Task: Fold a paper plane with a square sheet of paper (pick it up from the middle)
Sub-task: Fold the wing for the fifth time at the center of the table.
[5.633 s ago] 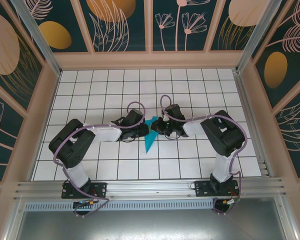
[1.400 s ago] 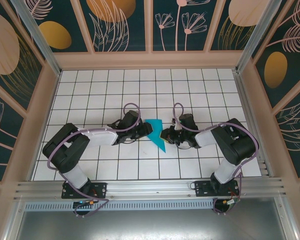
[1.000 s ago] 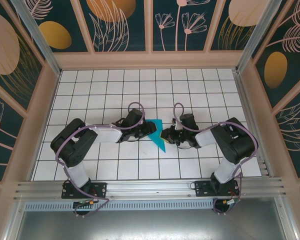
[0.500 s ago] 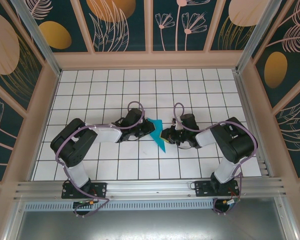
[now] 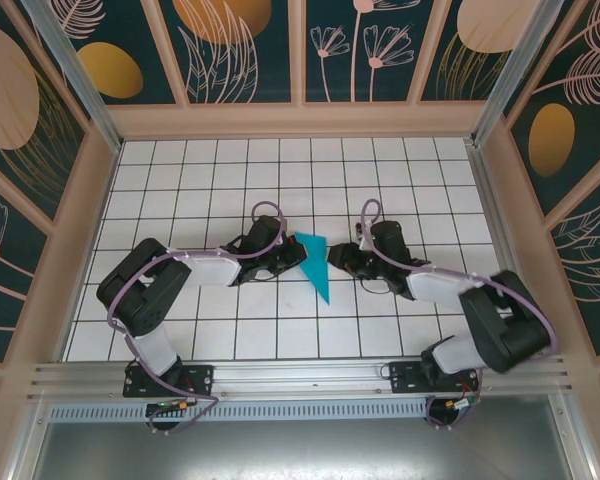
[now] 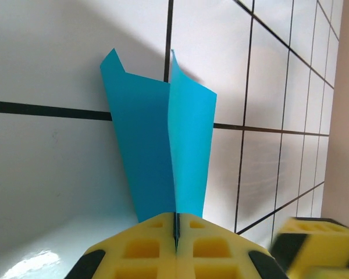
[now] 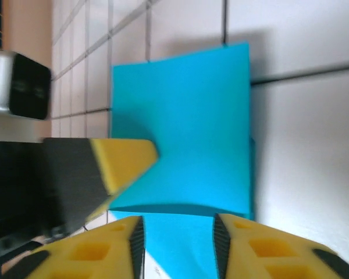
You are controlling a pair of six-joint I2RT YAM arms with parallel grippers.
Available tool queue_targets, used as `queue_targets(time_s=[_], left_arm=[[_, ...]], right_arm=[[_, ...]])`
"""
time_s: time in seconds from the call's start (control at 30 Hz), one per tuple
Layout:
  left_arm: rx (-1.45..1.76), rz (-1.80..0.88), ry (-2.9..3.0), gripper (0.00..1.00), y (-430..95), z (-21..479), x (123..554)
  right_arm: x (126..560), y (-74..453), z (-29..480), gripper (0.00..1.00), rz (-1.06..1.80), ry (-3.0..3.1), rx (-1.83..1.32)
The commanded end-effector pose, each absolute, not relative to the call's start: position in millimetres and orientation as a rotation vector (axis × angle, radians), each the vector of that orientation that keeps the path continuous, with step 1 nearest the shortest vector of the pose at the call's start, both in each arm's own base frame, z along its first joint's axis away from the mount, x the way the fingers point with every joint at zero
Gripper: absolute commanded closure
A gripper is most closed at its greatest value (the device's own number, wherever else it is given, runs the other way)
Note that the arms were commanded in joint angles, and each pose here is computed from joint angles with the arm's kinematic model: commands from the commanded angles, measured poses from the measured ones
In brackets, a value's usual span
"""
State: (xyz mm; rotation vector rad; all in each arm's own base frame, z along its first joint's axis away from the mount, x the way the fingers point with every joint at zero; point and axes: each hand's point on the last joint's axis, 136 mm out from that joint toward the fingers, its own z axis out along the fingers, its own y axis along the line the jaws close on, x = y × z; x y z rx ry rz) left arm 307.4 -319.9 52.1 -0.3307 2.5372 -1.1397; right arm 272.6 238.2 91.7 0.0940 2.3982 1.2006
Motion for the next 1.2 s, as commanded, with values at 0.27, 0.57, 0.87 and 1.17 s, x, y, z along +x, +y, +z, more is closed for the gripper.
queue_targets(time_s=[0.27, 0.57, 0.87, 1.17], left_arm=[[-0.350, -1.196, 2.498, 0.97, -322, 63, 312], [-0.349, -1.204, 2.501, 0.97, -323, 63, 311], [-0.350, -1.198, 2.506, 0.97, -322, 61, 310], [-0.350, -1.192, 2.504, 0.97, -321, 62, 310]], right_arm=[[236, 259, 84, 0.52, 0.596, 2.149, -0.374], [230, 283, 63, 0.52, 0.199, 2.035, -0.653], [235, 286, 52, 0.66, 0.072, 2.004, -0.689], [234, 283, 43, 0.78, 0.040, 2.028, -0.700]])
